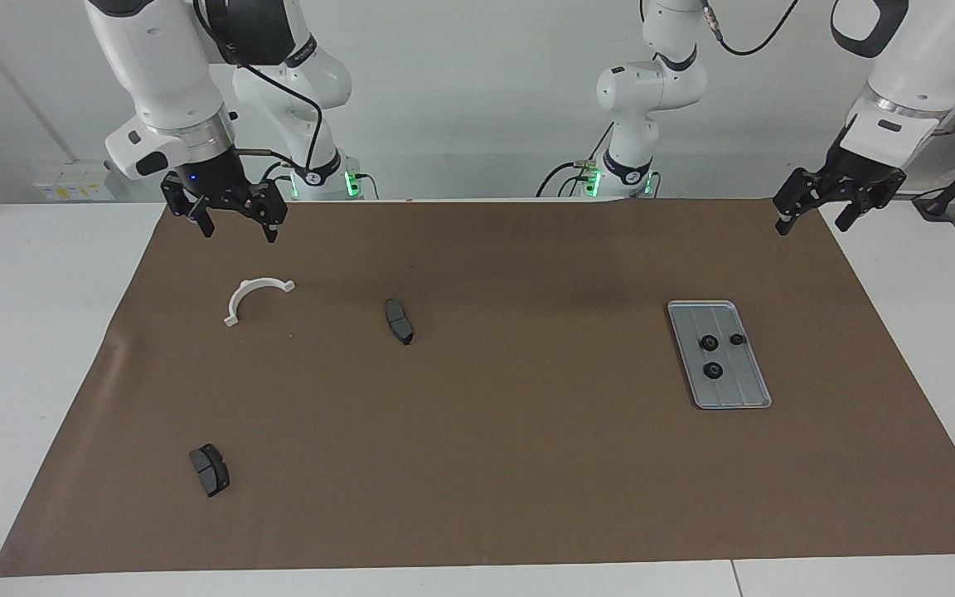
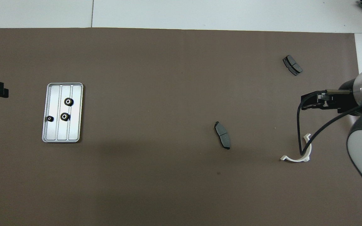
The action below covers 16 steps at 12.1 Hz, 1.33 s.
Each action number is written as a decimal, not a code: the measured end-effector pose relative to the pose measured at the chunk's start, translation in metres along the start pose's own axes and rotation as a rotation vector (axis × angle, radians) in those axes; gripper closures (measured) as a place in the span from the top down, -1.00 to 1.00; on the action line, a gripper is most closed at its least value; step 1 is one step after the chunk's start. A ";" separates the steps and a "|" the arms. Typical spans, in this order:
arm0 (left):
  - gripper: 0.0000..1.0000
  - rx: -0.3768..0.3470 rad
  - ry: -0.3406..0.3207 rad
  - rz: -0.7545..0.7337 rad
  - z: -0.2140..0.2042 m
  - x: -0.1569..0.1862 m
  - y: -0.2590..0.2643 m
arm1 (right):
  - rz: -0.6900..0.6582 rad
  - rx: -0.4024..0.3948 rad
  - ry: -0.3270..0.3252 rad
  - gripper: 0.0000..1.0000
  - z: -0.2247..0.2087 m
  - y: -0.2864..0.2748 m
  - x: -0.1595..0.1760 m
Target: Place bearing gear from tray to pile
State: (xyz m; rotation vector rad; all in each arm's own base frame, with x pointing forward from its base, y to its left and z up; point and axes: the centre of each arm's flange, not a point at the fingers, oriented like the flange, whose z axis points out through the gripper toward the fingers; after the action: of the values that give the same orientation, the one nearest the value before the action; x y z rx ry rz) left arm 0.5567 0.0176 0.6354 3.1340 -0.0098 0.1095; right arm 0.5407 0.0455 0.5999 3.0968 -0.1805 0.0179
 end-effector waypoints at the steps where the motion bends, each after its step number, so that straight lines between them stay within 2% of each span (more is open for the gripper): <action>1: 1.00 0.000 0.000 0.000 0.000 0.000 0.000 | 0.000 0.000 0.000 1.00 0.000 0.000 0.000; 7: 1.00 0.000 0.004 -0.004 -0.001 0.001 -0.002 | 0.000 0.000 0.000 1.00 0.000 0.000 0.000; 10: 1.00 -0.002 -0.028 -0.003 0.018 0.008 -0.002 | 0.000 0.000 0.000 1.00 0.000 0.000 0.000; 13: 1.00 -0.006 -0.057 -0.002 0.062 0.026 -0.003 | 0.000 0.000 0.000 1.00 0.000 0.000 0.000; 16: 1.00 -0.006 -0.033 -0.006 0.135 0.031 -0.004 | 0.000 0.000 0.000 1.00 0.000 0.000 0.000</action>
State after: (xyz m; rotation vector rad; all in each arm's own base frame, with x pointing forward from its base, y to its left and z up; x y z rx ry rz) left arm 0.5967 0.0210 0.5033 3.1291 -0.0013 0.0571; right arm 0.5407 0.0456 0.5999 3.0968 -0.1805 0.0179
